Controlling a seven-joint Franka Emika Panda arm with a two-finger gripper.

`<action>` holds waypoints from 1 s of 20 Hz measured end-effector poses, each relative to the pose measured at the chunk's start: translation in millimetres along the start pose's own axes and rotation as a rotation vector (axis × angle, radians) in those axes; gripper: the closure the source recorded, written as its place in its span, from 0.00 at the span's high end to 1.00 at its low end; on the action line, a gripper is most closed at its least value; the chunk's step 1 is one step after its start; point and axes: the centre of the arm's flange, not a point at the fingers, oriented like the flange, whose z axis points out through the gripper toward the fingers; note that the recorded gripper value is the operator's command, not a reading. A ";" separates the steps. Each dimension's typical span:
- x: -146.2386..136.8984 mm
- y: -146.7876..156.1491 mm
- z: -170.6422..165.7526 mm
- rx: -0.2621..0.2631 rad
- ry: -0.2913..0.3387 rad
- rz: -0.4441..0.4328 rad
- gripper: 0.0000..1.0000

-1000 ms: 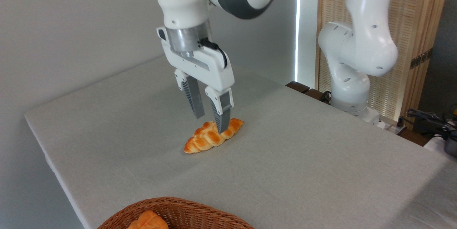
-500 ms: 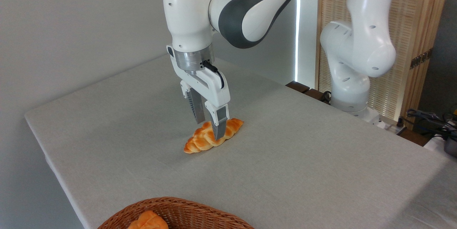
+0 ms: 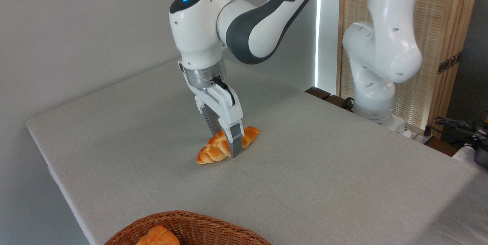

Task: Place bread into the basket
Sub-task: 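Lower the open gripper onto the braided bread roll and close it, then lift the gripped bread roll and carry it over the wicker basket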

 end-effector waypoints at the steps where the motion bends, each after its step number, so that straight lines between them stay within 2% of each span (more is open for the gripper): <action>1: 2.0 -1.0 3.8 0.003 0.000 0.001 0.99; 2: 3.5 -1.7 6.9 0.006 -0.002 0.003 0.84; 3: 4.1 -2.2 7.6 0.007 -0.003 0.004 0.63; 4: 4.2 -2.3 6.8 0.009 -0.003 0.005 0.46; 5: 4.1 -2.4 6.5 0.012 -0.004 0.007 0.37; 15: 3.9 -3.9 2.4 0.023 0.001 0.009 0.39; 18: 5.4 -11.3 -16.5 0.047 0.038 0.000 0.39; 20: 3.4 -28.3 -47.1 0.083 0.095 -0.029 0.40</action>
